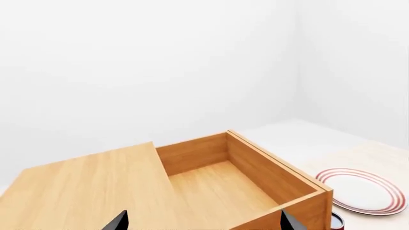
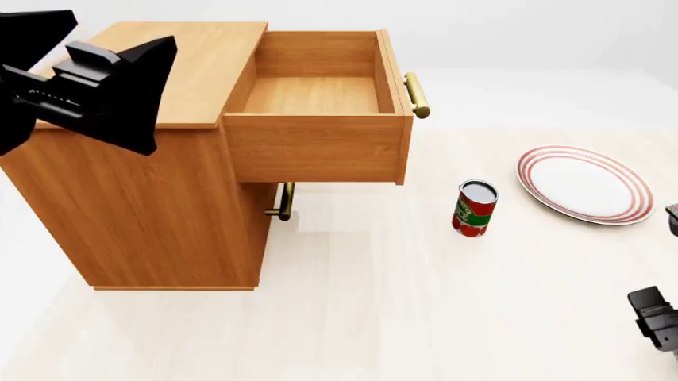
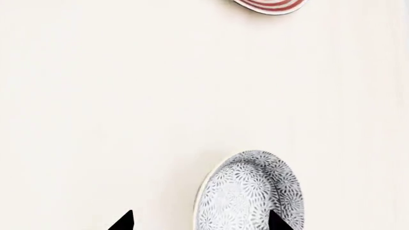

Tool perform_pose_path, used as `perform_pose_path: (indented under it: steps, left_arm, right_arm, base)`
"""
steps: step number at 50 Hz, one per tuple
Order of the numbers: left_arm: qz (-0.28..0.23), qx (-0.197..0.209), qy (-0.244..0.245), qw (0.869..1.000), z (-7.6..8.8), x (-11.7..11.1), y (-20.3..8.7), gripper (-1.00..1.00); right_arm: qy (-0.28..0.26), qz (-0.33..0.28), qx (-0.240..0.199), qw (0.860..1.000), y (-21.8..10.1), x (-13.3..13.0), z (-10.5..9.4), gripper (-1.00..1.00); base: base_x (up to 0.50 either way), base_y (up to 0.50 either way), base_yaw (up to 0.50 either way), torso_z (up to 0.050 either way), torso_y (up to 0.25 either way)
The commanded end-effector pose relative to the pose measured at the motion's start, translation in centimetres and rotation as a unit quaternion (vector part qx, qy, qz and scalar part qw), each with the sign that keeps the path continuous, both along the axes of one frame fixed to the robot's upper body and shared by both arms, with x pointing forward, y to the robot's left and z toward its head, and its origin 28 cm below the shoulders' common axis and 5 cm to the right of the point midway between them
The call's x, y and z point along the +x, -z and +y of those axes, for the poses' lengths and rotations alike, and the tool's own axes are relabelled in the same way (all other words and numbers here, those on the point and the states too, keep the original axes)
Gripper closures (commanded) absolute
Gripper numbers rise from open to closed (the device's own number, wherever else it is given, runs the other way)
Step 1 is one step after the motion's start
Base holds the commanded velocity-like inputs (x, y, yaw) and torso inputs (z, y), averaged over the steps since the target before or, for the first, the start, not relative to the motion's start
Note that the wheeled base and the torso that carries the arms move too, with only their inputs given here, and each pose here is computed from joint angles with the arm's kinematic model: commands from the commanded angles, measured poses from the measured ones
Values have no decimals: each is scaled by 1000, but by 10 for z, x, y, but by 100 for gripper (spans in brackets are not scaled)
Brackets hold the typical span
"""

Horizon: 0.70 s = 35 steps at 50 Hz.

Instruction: Put the bowl in the top drawer of the cabinet.

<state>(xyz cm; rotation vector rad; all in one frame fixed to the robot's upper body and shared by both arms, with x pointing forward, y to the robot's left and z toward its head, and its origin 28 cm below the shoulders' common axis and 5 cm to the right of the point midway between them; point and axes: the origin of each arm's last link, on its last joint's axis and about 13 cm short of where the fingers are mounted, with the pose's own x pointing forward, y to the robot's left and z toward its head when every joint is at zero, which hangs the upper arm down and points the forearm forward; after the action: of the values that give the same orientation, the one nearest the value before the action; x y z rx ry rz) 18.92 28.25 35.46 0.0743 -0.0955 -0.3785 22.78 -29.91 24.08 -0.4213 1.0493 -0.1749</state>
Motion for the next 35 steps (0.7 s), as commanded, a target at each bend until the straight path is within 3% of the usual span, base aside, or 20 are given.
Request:
perform_pose_path:
  steps: [1,21,35]
  left_arm:
    - [3,-2,2,1000,0,0,2,-100]
    - [10,-4,3,1000,0,0,6,-100]
    - [14,-8,4,1000,0,1,9,-100]
  right_arm:
    - [3,24,-13,1000,33,17,9,-100]
    - [50,58,-17,997,69,6,-5,-100]
    - [54,66,-35,996,88,21,6,-100]
  base:
    - [0,0,0,0,0]
    - [0,0,0,0,0]
    - [0,0,0,0,0]
